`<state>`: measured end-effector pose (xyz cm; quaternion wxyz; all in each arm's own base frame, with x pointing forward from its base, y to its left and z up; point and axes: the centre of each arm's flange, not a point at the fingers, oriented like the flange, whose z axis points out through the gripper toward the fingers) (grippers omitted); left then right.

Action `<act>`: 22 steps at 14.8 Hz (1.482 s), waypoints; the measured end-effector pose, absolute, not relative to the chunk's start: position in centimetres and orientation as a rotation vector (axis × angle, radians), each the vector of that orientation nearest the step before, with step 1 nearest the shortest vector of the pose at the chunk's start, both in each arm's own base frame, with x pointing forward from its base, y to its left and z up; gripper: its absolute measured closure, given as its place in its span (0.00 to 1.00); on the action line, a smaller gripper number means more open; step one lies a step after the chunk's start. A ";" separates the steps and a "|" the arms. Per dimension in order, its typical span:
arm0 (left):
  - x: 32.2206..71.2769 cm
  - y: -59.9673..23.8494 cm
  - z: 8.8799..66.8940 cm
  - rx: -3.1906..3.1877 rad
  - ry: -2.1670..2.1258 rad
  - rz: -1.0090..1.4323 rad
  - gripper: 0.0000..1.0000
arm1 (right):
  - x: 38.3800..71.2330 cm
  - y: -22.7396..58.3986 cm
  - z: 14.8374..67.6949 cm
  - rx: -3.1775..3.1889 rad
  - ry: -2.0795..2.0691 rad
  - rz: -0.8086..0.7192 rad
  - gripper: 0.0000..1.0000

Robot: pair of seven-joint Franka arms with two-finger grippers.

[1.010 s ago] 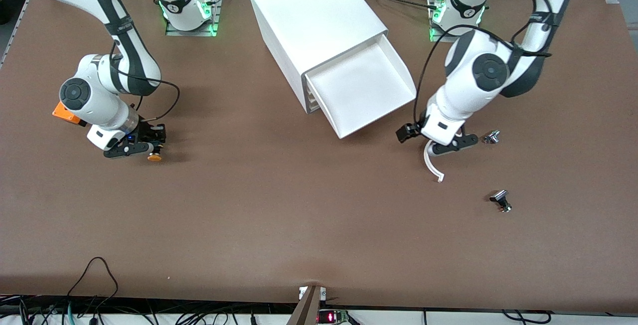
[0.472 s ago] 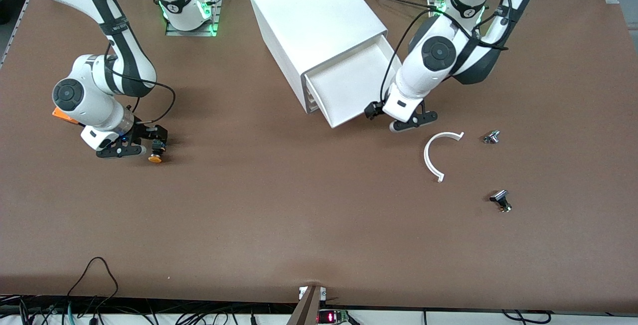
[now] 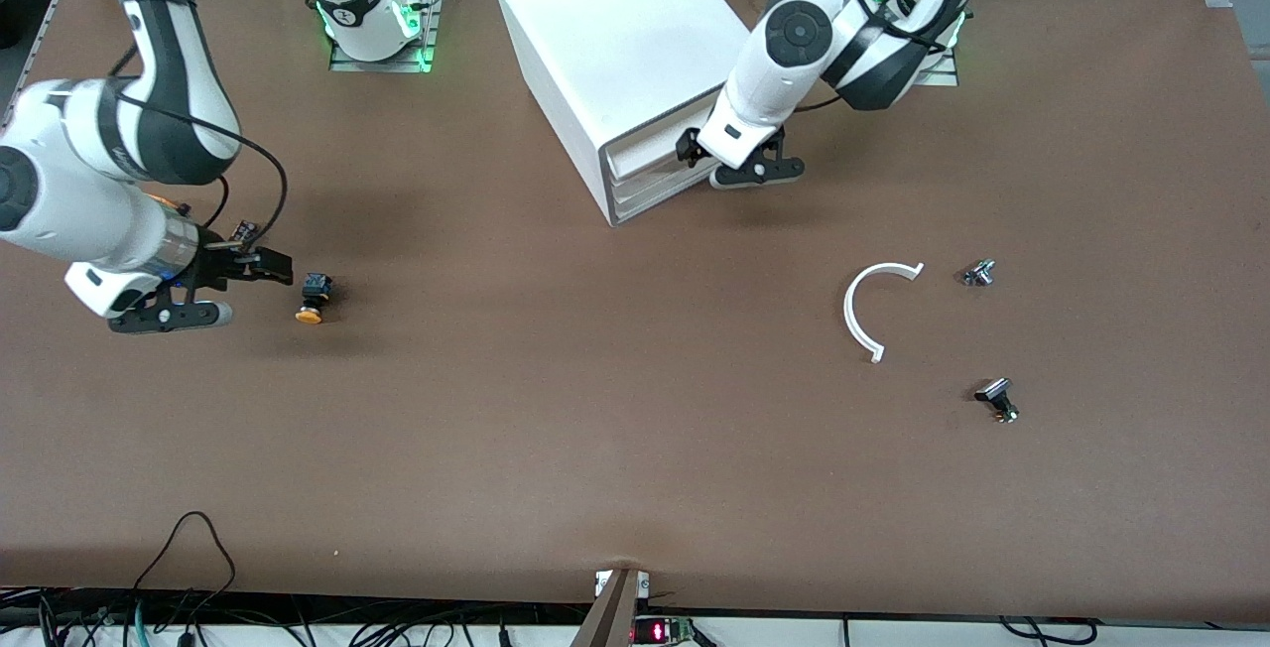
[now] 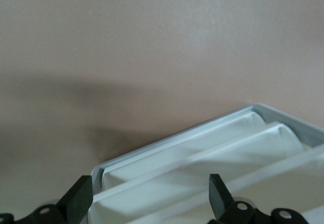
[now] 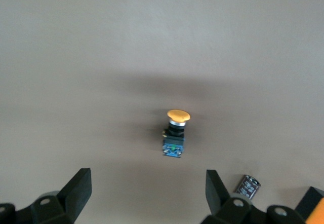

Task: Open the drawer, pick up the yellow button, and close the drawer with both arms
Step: 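Release the yellow button on the table beside the orange box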

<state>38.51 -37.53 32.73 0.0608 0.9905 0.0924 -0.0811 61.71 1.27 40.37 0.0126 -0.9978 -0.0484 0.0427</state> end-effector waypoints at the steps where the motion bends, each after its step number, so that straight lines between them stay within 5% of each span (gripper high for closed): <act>1: 38.1 -37.8 32.7 3.000 0.267 -0.246 0.00 | 62.1 1.8 42.1 -3.097 -0.132 0.128 0.00; 9: 37.9 -37.8 33.0 3.000 0.255 -0.237 0.00 | 62.8 8.1 49.3 -3.081 0.279 0.084 0.00; 16: 52.6 -20.6 36.0 2.961 0.278 0.132 0.00 | 61.0 1.4 56.9 -3.166 0.471 -0.078 0.00; 22: 57.5 -11.8 47.5 3.017 0.255 0.112 0.00 | 60.1 -4.7 58.0 -3.208 0.419 -0.020 0.00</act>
